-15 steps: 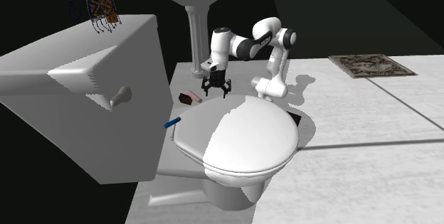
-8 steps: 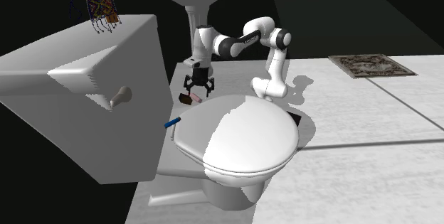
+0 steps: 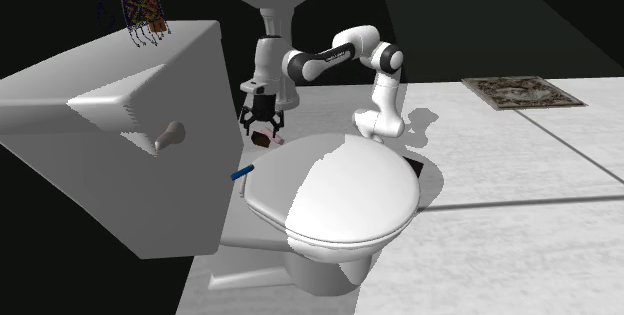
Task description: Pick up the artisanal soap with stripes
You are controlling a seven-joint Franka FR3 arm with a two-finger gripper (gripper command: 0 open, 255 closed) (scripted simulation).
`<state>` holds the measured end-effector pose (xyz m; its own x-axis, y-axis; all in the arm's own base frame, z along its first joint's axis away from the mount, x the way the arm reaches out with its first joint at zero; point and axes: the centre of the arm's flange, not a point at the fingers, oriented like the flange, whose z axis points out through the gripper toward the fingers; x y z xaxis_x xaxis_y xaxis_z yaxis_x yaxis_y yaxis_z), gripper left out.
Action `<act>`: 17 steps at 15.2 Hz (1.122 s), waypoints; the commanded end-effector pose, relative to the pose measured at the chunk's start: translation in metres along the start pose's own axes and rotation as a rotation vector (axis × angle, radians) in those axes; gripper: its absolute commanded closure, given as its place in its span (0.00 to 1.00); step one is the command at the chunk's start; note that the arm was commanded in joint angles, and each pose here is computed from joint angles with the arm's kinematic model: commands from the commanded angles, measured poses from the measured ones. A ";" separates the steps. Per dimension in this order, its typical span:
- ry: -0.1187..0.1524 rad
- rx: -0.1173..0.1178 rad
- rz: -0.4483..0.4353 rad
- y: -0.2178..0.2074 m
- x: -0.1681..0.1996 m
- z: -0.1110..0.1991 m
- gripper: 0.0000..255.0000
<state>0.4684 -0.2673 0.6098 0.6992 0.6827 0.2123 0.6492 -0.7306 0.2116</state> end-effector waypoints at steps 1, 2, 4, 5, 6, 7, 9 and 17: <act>0.001 -0.001 -0.002 -0.001 -0.002 0.010 0.00; 0.001 -0.001 -0.002 -0.002 -0.003 0.015 0.00; 0.001 -0.001 -0.002 -0.005 -0.006 0.028 0.00; 0.001 -0.001 -0.002 -0.005 -0.006 0.028 0.00; 0.001 -0.001 -0.002 -0.005 -0.006 0.028 0.00; 0.001 -0.001 -0.002 -0.005 -0.007 0.029 1.00; 0.001 -0.001 -0.002 -0.005 -0.007 0.029 1.00; 0.001 -0.001 -0.002 -0.004 -0.005 0.023 1.00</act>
<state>0.4693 -0.2686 0.5828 0.6976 0.6841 0.2130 0.6502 -0.7293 0.2130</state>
